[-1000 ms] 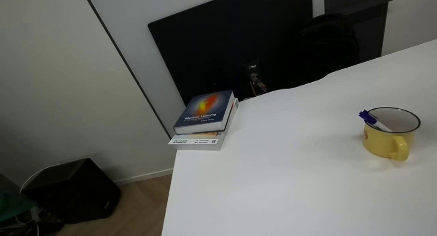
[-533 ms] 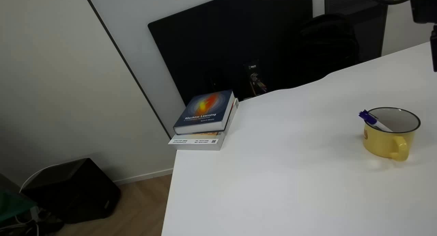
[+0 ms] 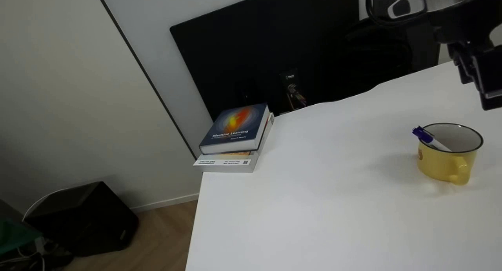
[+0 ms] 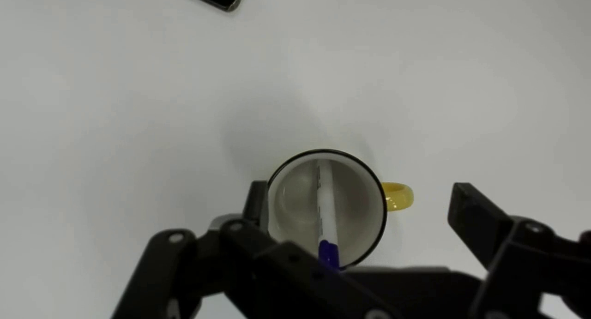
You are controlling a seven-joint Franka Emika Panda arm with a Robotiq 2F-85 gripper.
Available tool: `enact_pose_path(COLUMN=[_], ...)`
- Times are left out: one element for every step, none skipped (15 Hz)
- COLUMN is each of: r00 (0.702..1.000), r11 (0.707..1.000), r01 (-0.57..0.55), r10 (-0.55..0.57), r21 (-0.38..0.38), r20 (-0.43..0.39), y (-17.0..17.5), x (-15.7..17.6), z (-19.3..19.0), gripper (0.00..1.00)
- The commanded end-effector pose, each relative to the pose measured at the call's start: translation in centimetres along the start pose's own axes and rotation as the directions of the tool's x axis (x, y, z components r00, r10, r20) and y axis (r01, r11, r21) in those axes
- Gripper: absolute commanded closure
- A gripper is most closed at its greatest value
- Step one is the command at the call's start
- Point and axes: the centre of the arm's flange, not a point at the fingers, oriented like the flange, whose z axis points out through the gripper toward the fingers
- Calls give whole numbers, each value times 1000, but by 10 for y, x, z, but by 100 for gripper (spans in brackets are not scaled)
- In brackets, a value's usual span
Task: Take the pen out of the cup and put it on the table
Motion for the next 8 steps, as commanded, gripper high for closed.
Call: enact_pose_path(r00=[1000, 1000, 1000, 1000, 1000, 1000, 1000, 1000], r11=[1000, 1000, 1000, 1000, 1000, 1000, 1000, 1000], r01=[11, 18, 21, 22, 22, 22, 23, 23], r10=[-11, -18, -21, -22, -22, -22, -22, -23], r21=[-3, -6, -7, -7, -7, -6, -6, -6], r20=[3, 6, 8, 9, 10, 10, 11, 11], y=[-2, -3, -3, -3, -2, -2, -2, -2], x=[3, 6, 7, 7, 7, 7, 7, 7], z=[-1, -2, -2, -2, -1, -1, -1, -1], gripper=[0, 0, 0, 0, 0, 0, 0, 0])
